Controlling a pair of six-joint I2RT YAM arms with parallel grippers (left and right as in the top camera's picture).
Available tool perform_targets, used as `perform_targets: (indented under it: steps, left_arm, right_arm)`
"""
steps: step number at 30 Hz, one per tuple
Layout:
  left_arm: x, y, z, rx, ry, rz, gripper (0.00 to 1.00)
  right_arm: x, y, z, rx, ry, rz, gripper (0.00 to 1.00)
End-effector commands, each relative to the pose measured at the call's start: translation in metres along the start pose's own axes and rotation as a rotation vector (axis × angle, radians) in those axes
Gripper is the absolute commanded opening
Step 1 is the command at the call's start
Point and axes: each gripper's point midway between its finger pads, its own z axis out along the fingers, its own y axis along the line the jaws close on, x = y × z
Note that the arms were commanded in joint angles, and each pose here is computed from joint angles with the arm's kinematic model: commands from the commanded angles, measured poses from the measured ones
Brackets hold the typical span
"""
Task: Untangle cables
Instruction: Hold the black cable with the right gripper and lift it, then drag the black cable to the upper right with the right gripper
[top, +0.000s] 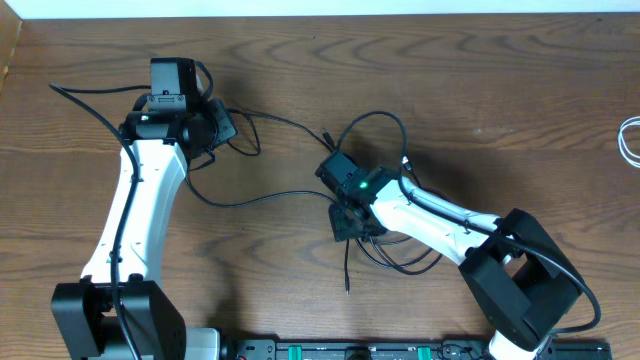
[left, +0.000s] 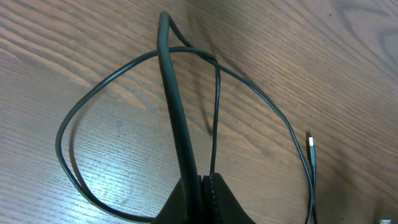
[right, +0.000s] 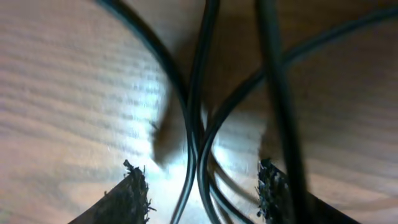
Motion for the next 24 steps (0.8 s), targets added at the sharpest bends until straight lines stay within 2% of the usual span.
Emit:
perform_targets:
  steps: [1,8,17,20,24]
  left_arm:
    - [0.006,0.004,0.002,-0.019,0.019,0.017,0.08]
    - [0.008,0.005,0.002,-0.023,0.026,0.016,0.08]
    - [0.009,0.006,0.002,-0.024,0.030,0.016,0.08]
    - [0.009,0.006,0.002,-0.025,0.030,0.016,0.08]
    - [0.009,0.006,0.002,-0.025,0.030,0.016,0.08]
  right_arm:
    - [-0.012,-0.009,0.007,0.043,-0.031,0.028,0.52]
    - [-0.038,-0.010,0.006,-0.012,-0.098,0.160,0.36]
    - [-0.041,-0.008,0.006,-0.055,-0.087,0.210,0.12]
    - [-0.040,-0.006,0.006,-0.067,-0.079,0.209,0.01]
    - [-0.043,-0.005,0.003,-0.074,-0.090,0.157,0.01]
